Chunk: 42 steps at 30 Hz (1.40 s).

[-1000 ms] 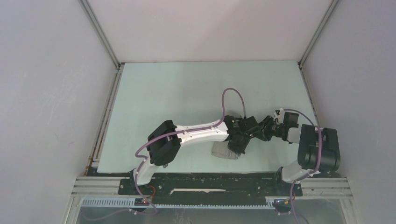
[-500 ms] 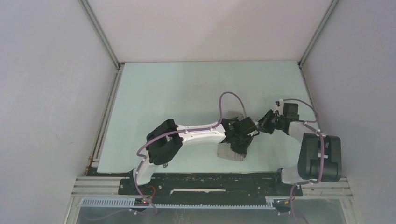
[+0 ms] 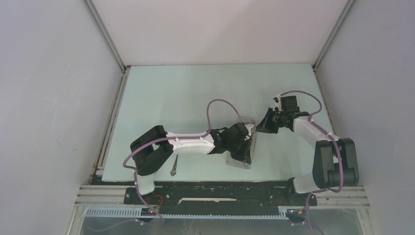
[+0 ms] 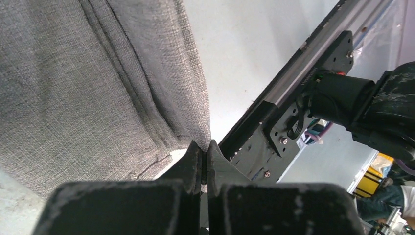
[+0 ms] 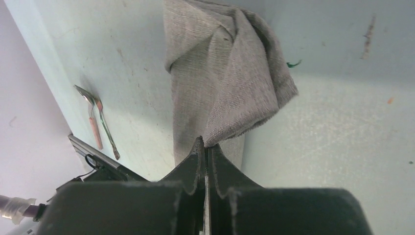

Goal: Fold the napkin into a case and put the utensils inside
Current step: Fold the 2/3-rectangle-folded napkin at the center of the board.

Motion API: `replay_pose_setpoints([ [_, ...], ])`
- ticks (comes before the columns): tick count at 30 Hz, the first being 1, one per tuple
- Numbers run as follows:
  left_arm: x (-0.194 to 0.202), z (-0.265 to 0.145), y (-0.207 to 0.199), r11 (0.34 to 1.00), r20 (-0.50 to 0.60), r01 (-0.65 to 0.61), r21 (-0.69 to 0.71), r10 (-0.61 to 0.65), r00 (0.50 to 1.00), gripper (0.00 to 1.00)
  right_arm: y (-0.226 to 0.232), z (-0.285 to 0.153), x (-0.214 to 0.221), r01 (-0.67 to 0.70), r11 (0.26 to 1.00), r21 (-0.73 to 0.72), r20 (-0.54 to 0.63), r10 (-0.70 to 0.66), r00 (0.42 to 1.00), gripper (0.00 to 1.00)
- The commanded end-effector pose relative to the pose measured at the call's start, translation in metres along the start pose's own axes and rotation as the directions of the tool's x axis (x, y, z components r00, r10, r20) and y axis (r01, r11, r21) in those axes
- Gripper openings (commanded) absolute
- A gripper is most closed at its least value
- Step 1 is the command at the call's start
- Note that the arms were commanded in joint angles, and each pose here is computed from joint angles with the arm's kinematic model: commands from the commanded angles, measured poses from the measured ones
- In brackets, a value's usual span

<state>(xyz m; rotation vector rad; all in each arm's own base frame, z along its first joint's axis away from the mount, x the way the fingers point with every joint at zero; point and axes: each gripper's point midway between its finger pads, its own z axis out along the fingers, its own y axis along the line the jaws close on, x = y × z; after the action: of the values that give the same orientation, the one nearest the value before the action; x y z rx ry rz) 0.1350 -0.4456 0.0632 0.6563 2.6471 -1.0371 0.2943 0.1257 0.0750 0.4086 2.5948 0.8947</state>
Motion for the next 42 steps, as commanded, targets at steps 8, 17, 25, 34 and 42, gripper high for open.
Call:
replay_pose_setpoints([
  [8,0.002,-0.023,-0.003,0.99,0.061,0.028,0.141,-0.037,0.997,0.0,0.035,0.022,-0.012,0.1,0.99,0.102,-0.013,-0.099,0.995,0.0],
  [17,0.009,-0.03,0.021,0.988,0.071,0.063,0.138,-0.073,0.995,0.0,0.054,0.044,-0.013,0.156,0.978,0.14,-0.053,-0.149,0.987,0.0],
  [25,0.015,-0.034,0.048,0.988,0.067,0.115,0.104,-0.122,0.99,0.0,0.059,0.069,-0.011,0.167,0.972,0.163,-0.095,-0.153,0.984,0.0],
  [34,0.019,-0.034,0.062,0.987,0.061,0.138,0.086,-0.144,0.988,0.02,0.06,0.089,-0.01,0.155,0.973,0.174,-0.123,-0.135,0.983,0.0],
  [42,0.012,-0.056,0.064,0.996,0.105,0.093,0.017,-0.094,0.99,0.38,0.057,0.095,-0.007,0.145,0.973,0.181,-0.132,-0.122,0.984,0.0],
])
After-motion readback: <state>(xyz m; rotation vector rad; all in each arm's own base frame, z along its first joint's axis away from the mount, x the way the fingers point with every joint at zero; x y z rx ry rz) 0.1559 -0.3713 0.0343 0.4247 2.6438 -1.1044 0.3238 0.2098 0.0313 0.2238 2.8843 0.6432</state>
